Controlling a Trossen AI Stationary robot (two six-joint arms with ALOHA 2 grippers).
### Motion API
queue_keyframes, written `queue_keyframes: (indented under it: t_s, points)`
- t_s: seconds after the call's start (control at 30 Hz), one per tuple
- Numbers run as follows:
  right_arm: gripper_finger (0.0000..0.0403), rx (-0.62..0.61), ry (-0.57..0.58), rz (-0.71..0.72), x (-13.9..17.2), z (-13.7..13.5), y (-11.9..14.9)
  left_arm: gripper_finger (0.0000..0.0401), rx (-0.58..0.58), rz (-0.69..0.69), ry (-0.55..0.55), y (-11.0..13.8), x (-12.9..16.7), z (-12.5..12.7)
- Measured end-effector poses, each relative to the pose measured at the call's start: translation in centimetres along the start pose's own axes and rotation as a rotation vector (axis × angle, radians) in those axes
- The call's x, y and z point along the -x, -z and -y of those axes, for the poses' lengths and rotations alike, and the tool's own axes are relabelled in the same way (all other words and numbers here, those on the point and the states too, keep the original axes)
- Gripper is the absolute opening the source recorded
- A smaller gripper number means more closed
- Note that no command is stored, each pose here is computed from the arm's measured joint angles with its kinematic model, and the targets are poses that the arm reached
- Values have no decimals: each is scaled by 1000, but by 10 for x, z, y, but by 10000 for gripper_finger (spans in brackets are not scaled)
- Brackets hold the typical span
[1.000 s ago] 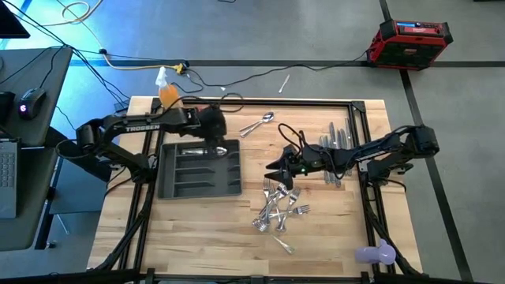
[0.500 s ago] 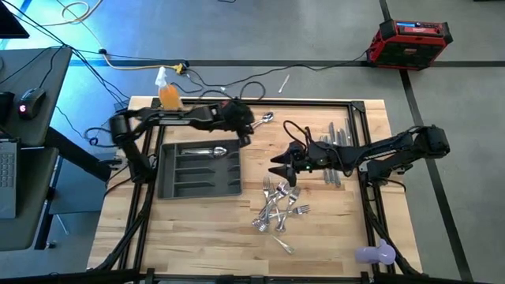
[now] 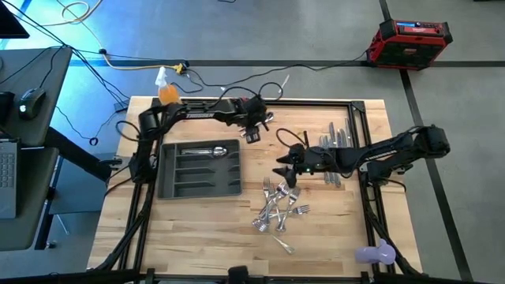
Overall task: Sort silverware
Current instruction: Put the silver spoon into the black silverware tray
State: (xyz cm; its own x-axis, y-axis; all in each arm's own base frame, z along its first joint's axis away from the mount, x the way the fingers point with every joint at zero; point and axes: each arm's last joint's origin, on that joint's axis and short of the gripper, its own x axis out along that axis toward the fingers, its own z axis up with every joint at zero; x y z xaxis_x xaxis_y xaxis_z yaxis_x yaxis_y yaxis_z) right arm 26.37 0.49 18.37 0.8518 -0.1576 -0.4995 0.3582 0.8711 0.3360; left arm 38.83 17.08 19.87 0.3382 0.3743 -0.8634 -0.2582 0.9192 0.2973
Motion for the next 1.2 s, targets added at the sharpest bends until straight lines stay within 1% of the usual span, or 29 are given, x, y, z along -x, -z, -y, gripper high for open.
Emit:
queue_keyframes:
  t_s: [0.07, 0.13, 0.2, 0.23, 0.27, 0.4, 0.53, 0.6, 0.67, 0.77, 0.8, 0.9, 0.97, 1.1, 1.2]
  points:
    - [228, 31, 119, -18, 0, 8, 4, 172, -15, -27, 14, 7, 21, 6]
    - [228, 65, 200, -4, -1, 20, -1, 166, -33, -16, 16, 15, 40, 12]
    - [228, 119, 230, -4, -3, 35, -12, 161, -42, 14, 10, 28, 56, 18]
    - [228, 173, 230, -11, -4, 43, -20, 159, -42, 39, 8, 34, 63, 19]
    - [228, 243, 237, -20, -6, 52, -27, 157, -37, 67, 4, 41, 71, 20]
    - [228, 612, 223, -81, -7, 80, -53, 152, -26, 168, -16, 72, 94, 22]
    - [228, 900, 187, -123, -17, 100, -72, 152, 1, 263, -25, 96, 112, 22]
    - [228, 1055, 189, -187, -28, 108, -75, 152, 12, 296, -31, 104, 119, 22]
    - [228, 1185, 209, -244, -41, 117, -79, 152, 19, 325, -38, 110, 124, 21]
    - [228, 1328, 235, -299, -60, 128, -92, 152, 29, 367, -47, 110, 131, 19]
    - [228, 1373, 232, -338, -66, 133, -93, 152, 27, 377, -52, 110, 133, 18]
    - [227, 1469, 196, -451, -84, 148, -99, 152, -15, 379, -62, 110, 134, 18]
    - [223, 1499, 181, -527, -94, 158, -104, 152, -18, 380, -63, 111, 134, 18]
    - [205, 1506, 128, -640, -108, 178, -110, 152, -8, 356, -52, 113, 133, 19]
    - [192, 1528, 78, -672, -117, 189, -113, 152, 2, 326, -27, 116, 132, 20]
